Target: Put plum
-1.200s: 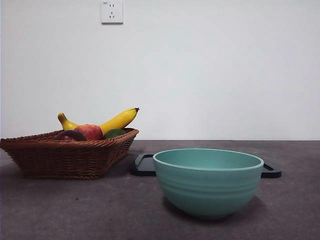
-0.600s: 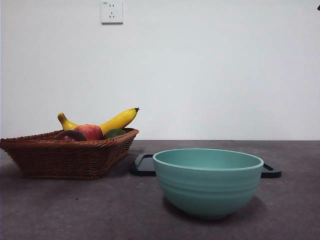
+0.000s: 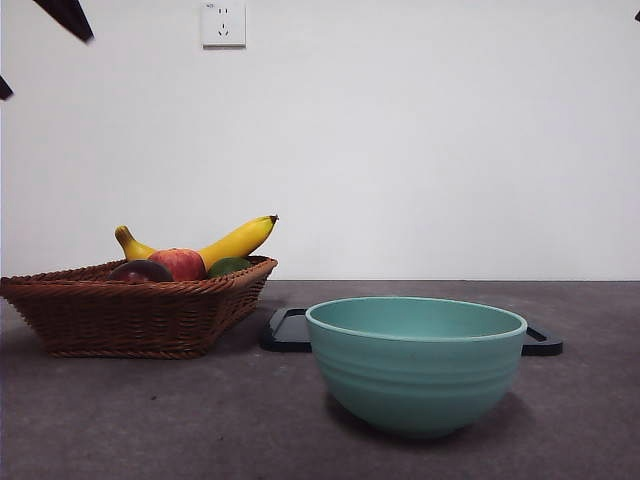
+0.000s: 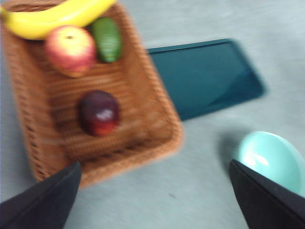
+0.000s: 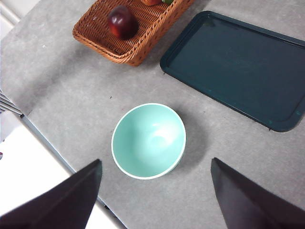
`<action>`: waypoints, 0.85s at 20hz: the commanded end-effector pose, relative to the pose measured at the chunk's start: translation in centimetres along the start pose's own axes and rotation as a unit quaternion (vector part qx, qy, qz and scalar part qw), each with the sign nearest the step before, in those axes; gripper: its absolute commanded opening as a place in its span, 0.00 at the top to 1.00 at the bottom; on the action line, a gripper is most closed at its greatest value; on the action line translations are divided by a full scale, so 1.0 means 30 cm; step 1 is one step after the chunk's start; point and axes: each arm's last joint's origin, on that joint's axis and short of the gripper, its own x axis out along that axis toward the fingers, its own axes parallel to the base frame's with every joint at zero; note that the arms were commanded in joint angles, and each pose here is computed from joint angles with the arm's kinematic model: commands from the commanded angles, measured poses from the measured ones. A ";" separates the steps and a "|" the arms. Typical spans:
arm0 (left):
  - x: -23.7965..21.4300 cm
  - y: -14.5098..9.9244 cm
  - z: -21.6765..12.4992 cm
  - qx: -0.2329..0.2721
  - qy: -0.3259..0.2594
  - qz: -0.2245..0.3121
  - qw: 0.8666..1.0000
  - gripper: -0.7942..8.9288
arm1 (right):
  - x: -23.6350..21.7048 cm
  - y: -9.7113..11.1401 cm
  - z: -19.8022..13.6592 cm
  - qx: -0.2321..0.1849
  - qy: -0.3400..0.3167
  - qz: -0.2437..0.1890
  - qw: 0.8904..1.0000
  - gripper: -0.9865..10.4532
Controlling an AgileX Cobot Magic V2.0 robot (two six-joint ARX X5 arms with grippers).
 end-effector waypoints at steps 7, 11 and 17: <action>0.240 0.011 0.176 0.020 0.054 0.054 0.997 0.41 | -0.007 0.005 0.015 -0.002 -0.006 0.001 1.000 0.59; 0.380 0.029 0.163 0.035 0.105 0.076 0.991 0.41 | -0.007 0.005 0.015 -0.002 -0.006 0.001 1.000 0.59; 0.531 0.066 0.128 0.042 0.146 0.099 0.983 0.41 | -0.006 0.005 0.015 0.001 -0.006 0.002 1.000 0.59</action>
